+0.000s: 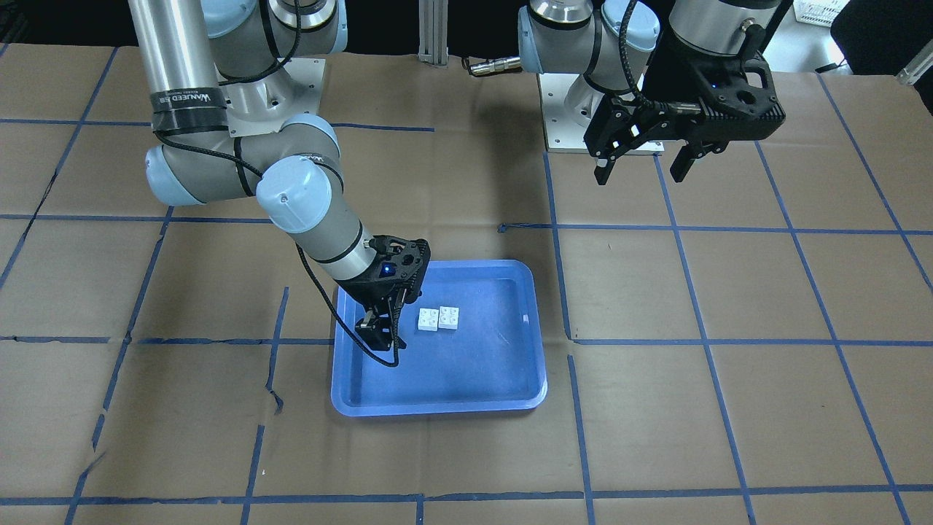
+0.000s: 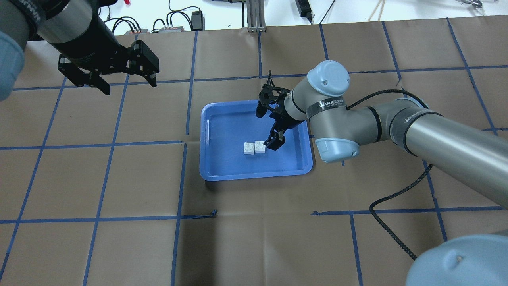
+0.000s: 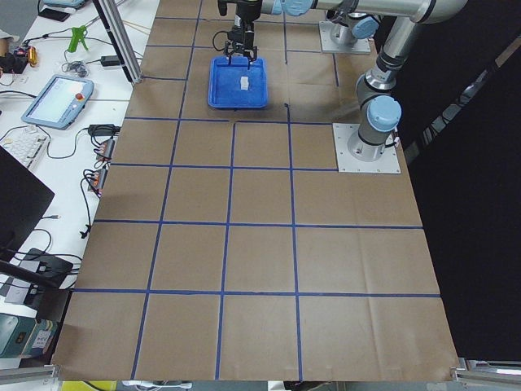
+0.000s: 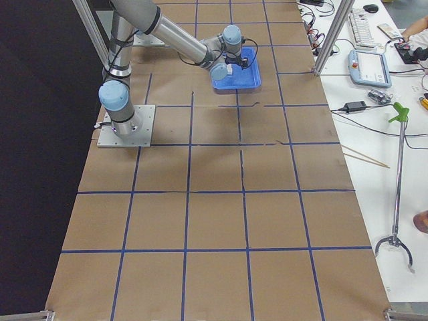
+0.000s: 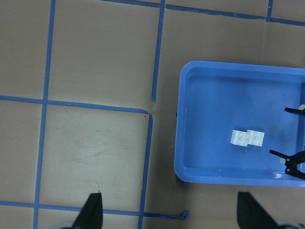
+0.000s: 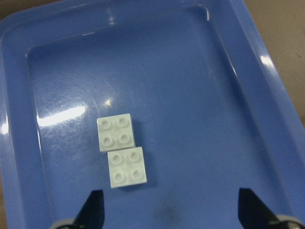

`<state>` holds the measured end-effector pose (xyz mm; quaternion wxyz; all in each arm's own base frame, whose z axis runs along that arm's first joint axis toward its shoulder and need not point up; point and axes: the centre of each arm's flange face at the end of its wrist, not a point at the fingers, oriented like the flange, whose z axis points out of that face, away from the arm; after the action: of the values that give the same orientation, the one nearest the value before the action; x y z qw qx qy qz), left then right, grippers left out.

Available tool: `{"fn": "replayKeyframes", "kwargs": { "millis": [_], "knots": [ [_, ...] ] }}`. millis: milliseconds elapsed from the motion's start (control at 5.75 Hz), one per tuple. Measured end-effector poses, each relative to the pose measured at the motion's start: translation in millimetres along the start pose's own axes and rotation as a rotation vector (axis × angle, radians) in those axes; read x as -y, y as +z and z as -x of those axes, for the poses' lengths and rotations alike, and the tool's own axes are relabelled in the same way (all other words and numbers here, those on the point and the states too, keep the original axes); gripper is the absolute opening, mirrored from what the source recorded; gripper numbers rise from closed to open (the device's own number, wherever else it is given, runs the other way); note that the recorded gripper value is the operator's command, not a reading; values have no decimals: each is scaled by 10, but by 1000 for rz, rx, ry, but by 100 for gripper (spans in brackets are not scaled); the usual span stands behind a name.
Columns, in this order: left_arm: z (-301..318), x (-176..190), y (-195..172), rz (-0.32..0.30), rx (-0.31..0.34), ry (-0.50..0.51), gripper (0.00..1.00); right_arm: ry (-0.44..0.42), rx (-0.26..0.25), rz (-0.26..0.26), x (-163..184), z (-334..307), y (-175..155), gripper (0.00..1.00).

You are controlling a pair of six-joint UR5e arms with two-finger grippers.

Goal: Assemble white blocks and place on blue tray

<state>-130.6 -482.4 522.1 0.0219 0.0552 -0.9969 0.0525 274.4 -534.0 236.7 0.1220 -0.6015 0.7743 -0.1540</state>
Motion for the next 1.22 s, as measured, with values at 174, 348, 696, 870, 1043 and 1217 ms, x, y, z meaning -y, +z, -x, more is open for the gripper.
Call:
{"fn": "replayKeyframes", "kwargs": {
  "millis": [174,348,696,870,1043,1217],
  "knots": [
    [-1,1,-8,-2,0,3,99,46,31,54,32,-191,-344,100],
    [-4,-6,-20,-4,0,6,99,114,54,115,22,-384,-719,100],
    [-11,-22,-47,-7,0,8,99,370,42,243,-52,-606,-1426,100],
    [-21,-3,-38,-6,-1,4,99,569,-5,283,-75,-564,-1766,100],
    [-26,11,-31,-5,-2,0,99,774,-88,338,-112,-432,-2094,100],
    [-24,18,-36,-7,-2,-3,99,938,-164,390,-168,-285,-2365,100]
  ]
}}
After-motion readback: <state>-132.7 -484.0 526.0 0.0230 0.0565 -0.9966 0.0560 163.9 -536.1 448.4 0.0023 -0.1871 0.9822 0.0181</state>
